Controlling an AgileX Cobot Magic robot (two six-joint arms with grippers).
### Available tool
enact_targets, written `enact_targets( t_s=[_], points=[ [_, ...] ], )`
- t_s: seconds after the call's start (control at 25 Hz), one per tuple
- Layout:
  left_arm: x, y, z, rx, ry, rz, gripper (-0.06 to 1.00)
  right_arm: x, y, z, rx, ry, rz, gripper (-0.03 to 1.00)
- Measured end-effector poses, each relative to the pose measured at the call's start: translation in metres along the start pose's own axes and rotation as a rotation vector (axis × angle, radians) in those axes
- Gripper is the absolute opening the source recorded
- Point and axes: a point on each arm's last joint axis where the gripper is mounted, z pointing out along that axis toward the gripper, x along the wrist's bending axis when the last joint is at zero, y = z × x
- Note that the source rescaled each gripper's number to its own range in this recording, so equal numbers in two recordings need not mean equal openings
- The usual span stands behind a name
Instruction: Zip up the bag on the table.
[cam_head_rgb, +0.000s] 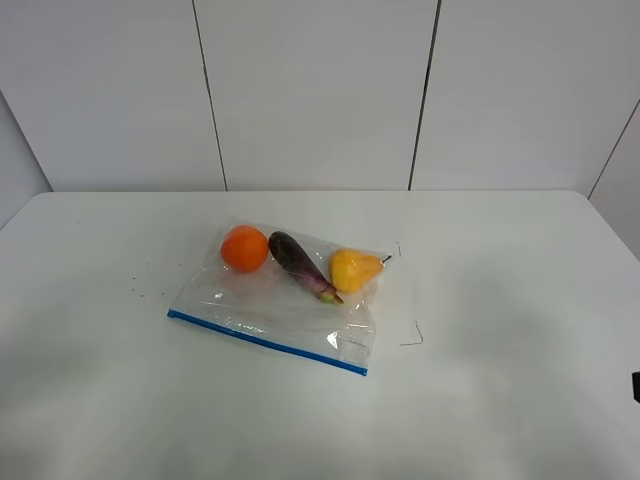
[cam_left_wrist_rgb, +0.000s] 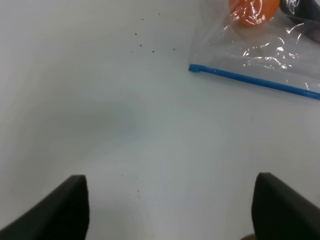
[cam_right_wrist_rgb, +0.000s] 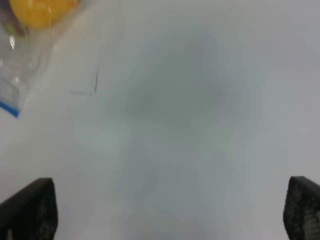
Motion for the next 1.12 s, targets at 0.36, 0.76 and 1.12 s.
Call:
enact_targets(
  t_s=[0.36, 0.76, 1.12],
  points=[
    [0.0, 0.0, 0.0, 0.0, 0.0, 0.0, 1.0, 0.001, -0.007, -0.013, -0.086, -0.002, -0.006, 1.0],
    [0.0, 0.0, 0.0, 0.0, 0.0, 0.0, 1.0, 0.003, -0.015, -0.024, -0.174, -0.057, 0.026, 1.0],
    [0.0, 0.0, 0.0, 0.0, 0.0, 0.0, 1.0, 0.004, -0.022, -0.031, -0.234, -0.071, 0.03, 1.0]
  ],
)
